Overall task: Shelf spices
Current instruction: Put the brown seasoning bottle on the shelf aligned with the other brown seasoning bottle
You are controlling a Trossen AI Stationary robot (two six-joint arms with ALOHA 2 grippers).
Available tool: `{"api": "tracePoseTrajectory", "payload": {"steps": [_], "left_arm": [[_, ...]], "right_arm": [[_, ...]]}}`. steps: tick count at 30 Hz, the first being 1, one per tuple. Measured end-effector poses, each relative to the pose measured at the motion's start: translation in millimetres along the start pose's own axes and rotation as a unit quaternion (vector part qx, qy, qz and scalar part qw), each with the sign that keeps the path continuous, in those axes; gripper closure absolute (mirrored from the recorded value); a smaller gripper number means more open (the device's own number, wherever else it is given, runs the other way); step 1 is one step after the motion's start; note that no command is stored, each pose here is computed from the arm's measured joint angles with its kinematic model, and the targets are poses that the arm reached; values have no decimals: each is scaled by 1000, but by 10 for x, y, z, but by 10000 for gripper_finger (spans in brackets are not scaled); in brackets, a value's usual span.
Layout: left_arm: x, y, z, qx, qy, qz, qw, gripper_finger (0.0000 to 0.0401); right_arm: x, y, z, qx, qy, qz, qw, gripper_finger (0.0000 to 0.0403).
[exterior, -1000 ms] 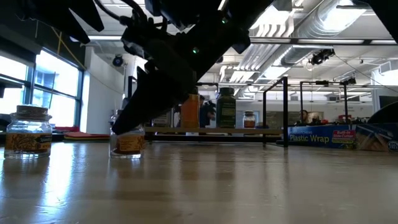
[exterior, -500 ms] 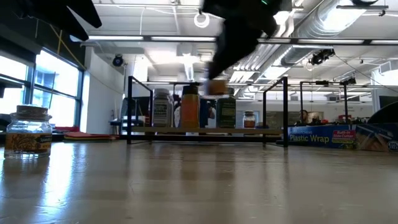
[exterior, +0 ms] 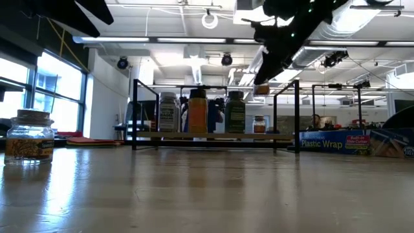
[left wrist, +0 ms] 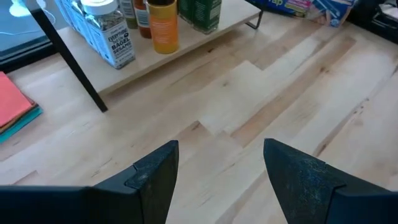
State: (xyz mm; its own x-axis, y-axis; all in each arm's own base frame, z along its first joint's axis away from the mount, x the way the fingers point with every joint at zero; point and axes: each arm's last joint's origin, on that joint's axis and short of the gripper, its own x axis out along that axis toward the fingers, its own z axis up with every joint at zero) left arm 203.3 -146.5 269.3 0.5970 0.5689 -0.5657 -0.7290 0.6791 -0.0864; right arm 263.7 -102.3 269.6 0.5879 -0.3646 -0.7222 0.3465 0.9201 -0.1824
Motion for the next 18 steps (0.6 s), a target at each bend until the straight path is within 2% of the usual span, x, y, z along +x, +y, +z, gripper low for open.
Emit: {"api": "tracePoseTrajectory", "payload": {"steps": [3,7,14,18], "left_arm": [[24,4,16,2,1,5,1000,172],[44,8,26,0,6,9,1000,172],[53,10,31,-1,8,10,1000,172],[52,10,30,-1,9,10,1000,172]], "right_arm": [[130,-229,-36,9,19,-12,1000,242],[301,-422,-89,24,30,2,999,242],[588,-542,-153,30,46,13,998,242],[738,-523,-268,37,89,27,995,242]]}}
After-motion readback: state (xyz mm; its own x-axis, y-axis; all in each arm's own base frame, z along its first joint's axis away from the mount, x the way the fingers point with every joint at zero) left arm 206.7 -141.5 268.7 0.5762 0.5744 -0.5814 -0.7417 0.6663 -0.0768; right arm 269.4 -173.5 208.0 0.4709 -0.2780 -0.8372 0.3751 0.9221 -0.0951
